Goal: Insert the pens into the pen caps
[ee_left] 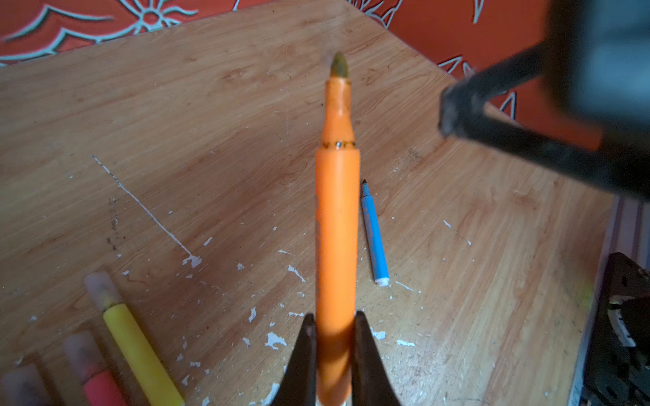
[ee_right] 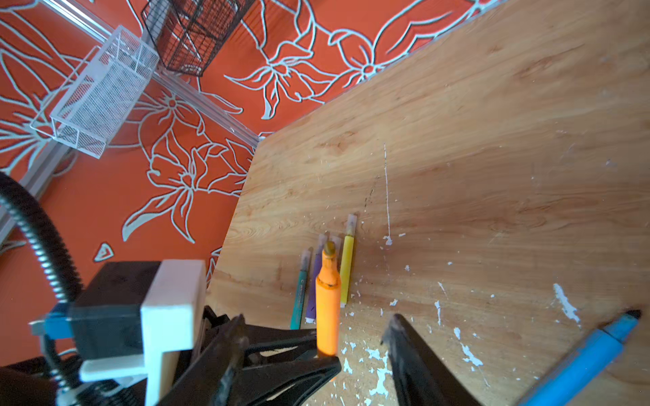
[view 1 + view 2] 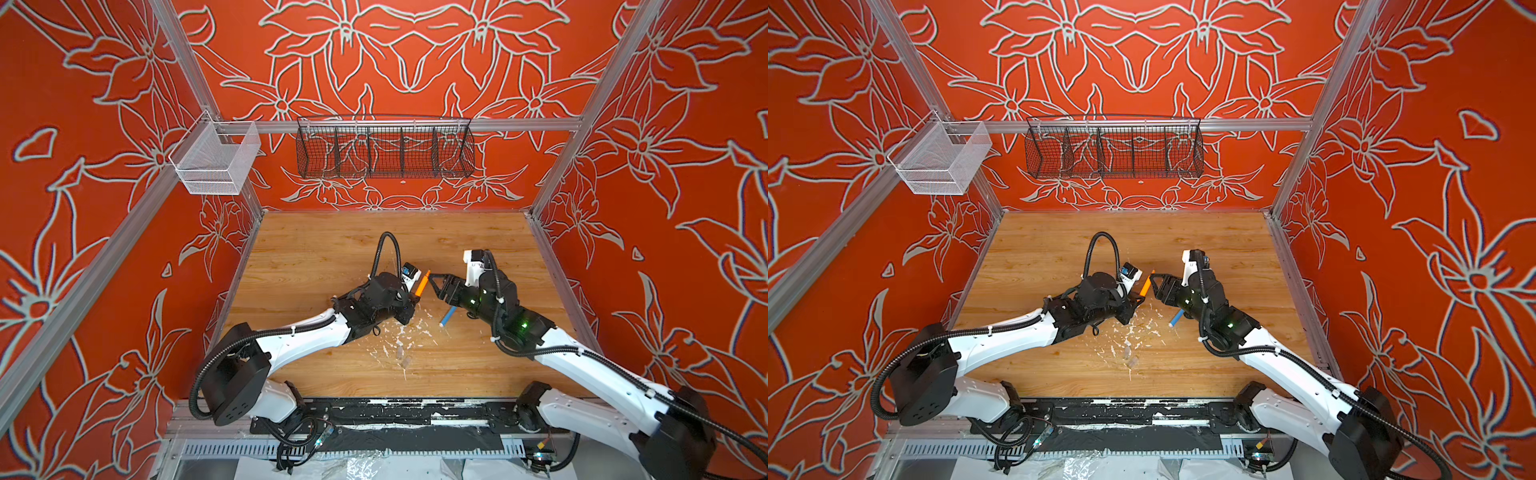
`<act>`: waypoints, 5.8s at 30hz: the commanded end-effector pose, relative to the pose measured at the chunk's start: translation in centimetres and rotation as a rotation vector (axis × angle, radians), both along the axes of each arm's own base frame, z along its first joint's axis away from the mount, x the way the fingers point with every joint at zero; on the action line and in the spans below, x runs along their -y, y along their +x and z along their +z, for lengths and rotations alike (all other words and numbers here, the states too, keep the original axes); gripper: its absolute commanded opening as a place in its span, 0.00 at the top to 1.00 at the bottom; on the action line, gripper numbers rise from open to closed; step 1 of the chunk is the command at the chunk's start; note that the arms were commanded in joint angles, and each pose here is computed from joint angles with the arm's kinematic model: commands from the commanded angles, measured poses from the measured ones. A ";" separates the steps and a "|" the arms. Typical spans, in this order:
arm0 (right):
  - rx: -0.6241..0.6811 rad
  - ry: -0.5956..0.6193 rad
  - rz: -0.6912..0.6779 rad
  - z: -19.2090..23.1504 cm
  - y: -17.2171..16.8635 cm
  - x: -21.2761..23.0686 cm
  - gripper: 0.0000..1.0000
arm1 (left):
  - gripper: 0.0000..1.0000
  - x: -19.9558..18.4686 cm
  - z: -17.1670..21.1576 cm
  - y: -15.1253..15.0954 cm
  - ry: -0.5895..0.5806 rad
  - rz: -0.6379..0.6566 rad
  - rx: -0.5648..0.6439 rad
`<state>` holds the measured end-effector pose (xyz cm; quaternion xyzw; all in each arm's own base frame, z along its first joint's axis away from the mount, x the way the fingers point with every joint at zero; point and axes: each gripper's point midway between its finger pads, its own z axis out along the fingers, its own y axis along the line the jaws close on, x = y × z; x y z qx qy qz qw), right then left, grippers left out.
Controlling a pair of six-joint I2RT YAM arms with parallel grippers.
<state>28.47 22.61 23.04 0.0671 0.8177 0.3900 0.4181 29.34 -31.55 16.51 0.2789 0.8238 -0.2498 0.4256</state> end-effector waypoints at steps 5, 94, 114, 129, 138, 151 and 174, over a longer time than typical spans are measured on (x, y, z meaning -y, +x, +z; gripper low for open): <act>0.021 0.028 0.033 1.2 0.5 -1.9 0.34 | 1.00 1.1 2.1 -1.5 -0.073 -0.100 0.071; -0.272 -0.647 0.289 -14.7 -14.0 -5.1 0.48 | 1.00 -9.2 1.6 4.0 -0.178 0.374 0.019; -0.315 -0.744 0.317 -18.0 -14.3 -7.3 0.49 | 1.00 -9.2 1.6 3.9 -0.170 0.372 0.023; -0.316 -0.827 0.297 -19.1 -13.6 -7.9 0.43 | 1.00 -9.2 1.7 3.8 -0.174 0.365 0.024; -0.343 -0.863 0.268 -19.9 -14.1 -5.5 0.43 | 1.00 -9.2 1.8 3.8 -0.175 0.365 0.024; -0.356 -0.900 0.249 -20.4 -14.2 -4.4 0.48 | 1.00 -9.1 2.5 3.3 -0.207 0.341 0.049; -0.424 -0.975 0.266 -23.4 -14.1 -4.5 0.67 | 1.00 -9.0 2.5 3.2 -0.208 0.332 0.049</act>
